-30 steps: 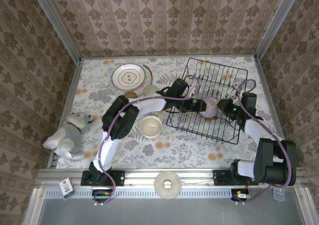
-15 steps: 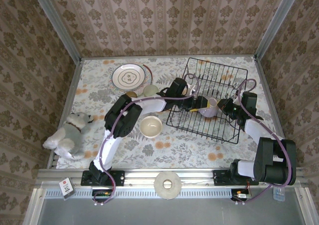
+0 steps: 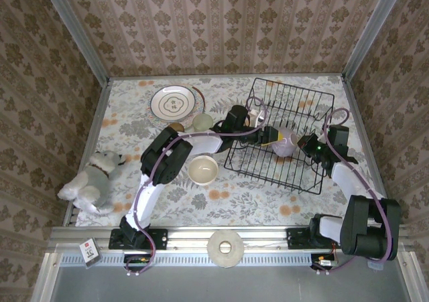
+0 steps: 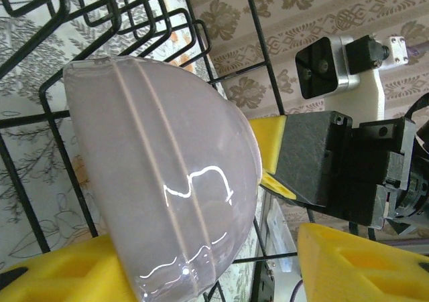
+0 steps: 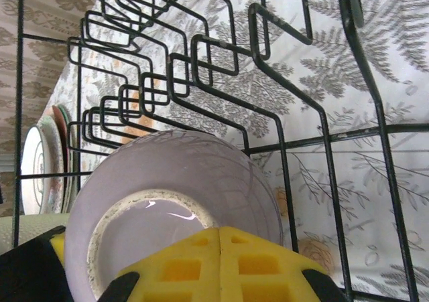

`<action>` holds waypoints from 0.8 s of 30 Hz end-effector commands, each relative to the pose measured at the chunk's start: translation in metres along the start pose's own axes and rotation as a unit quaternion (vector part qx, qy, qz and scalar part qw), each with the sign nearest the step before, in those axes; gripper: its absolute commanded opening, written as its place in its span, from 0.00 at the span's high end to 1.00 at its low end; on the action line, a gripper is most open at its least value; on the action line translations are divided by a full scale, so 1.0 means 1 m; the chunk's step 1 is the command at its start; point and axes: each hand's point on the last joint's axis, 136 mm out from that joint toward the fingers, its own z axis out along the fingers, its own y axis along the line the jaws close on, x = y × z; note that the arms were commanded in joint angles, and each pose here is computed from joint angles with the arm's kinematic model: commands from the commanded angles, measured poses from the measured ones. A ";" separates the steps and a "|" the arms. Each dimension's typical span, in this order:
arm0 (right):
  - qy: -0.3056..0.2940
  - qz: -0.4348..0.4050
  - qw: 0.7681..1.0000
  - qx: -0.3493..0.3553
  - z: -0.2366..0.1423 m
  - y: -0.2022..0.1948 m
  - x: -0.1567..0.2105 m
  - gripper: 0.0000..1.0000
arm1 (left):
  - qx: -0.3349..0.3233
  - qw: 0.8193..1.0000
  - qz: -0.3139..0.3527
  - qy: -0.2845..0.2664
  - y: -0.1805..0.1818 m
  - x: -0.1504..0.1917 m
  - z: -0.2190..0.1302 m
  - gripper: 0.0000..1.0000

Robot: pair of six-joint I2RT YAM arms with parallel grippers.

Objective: Unload the mixed dishes from the dish rack

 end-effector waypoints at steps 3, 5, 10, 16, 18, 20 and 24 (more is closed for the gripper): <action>0.060 0.033 0.994 0.082 -0.006 -0.034 0.032 1.00 | 0.062 0.997 0.049 0.009 -0.034 0.002 0.015 0.47; 0.060 0.033 0.994 0.083 -0.006 -0.034 0.031 1.00 | 0.068 0.997 0.046 0.012 -0.032 0.004 0.019 0.52; 0.058 0.032 0.994 0.084 -0.008 -0.032 0.028 1.00 | 0.078 0.995 0.058 0.013 -0.035 0.009 0.026 0.56; 0.053 0.029 0.995 0.084 -0.010 -0.028 0.023 1.00 | 0.091 0.994 0.066 0.007 -0.040 0.008 0.028 0.67; 0.051 0.028 0.995 0.085 -0.010 -0.027 0.020 0.99 | 0.093 0.993 0.071 0.004 -0.041 0.007 0.028 0.70; 0.051 0.029 0.995 0.085 -0.010 -0.027 0.019 0.99 | 0.094 0.993 0.073 0.004 -0.040 0.007 0.029 0.75; 0.050 0.028 0.995 0.084 -0.010 -0.025 0.015 0.99 | 0.100 0.992 0.076 0.004 -0.039 0.007 0.032 0.91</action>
